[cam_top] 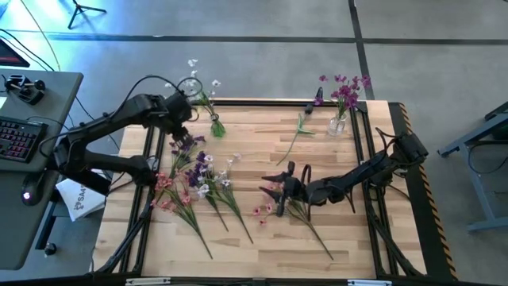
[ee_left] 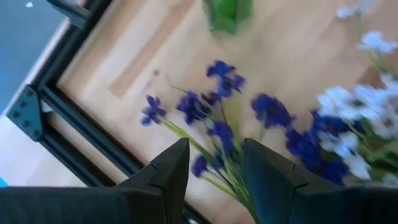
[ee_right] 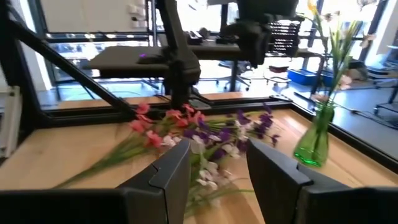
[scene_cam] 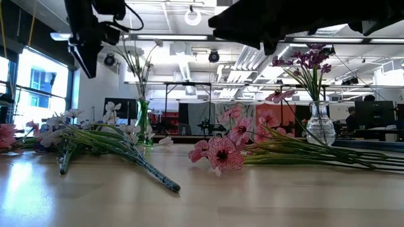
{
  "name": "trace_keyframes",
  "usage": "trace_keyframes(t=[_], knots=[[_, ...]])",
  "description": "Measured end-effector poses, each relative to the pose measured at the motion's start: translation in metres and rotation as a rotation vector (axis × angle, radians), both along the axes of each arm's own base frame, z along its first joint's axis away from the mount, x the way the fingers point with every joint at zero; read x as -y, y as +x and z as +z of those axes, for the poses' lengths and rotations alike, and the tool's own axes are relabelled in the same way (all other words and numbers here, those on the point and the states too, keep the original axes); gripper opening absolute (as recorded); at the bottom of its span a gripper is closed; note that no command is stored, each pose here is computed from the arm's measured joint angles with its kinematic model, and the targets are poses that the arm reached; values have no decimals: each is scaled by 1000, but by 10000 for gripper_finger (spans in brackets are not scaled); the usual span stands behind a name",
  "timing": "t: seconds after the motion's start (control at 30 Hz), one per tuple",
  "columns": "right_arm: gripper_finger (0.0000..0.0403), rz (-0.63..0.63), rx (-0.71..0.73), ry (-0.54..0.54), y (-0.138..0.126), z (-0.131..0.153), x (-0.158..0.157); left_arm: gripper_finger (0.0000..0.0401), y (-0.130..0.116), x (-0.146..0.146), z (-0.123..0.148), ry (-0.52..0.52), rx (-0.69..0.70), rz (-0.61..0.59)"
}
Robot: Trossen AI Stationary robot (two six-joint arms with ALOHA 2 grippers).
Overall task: Sort flowers into vase by color
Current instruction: Put the right pink flowers into the green vase
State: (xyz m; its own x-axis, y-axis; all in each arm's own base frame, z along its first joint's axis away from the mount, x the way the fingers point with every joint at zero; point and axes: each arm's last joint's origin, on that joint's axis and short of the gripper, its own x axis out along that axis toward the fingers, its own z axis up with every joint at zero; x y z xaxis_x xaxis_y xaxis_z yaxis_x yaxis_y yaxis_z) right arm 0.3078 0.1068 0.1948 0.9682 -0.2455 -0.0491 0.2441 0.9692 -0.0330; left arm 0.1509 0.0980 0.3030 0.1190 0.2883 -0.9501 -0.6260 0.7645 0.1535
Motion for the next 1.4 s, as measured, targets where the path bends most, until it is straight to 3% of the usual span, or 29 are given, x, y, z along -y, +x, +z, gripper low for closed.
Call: trace_keyframes(t=[0.2,0.43,0.63,0.9,1.0,1.17,1.4], knots=[[151,-51,-74,-44,-12,3,-10,140,0,43,8,-23,34,-99],[151,-112,-148,-31,-50,23,-31,140,8,100,15,13,244,-278],[151,-43,-232,88,-85,29,-43,140,25,142,-7,55,458,-460],[151,-12,-432,305,-114,12,-49,140,53,181,-59,71,739,-672],[151,-59,-482,380,-117,3,-48,140,59,186,-80,84,812,-698],[151,-64,-554,428,-114,-12,-53,140,70,186,-108,125,903,-640],[151,-87,-647,359,-107,-41,-59,140,87,181,-133,157,907,-585]])
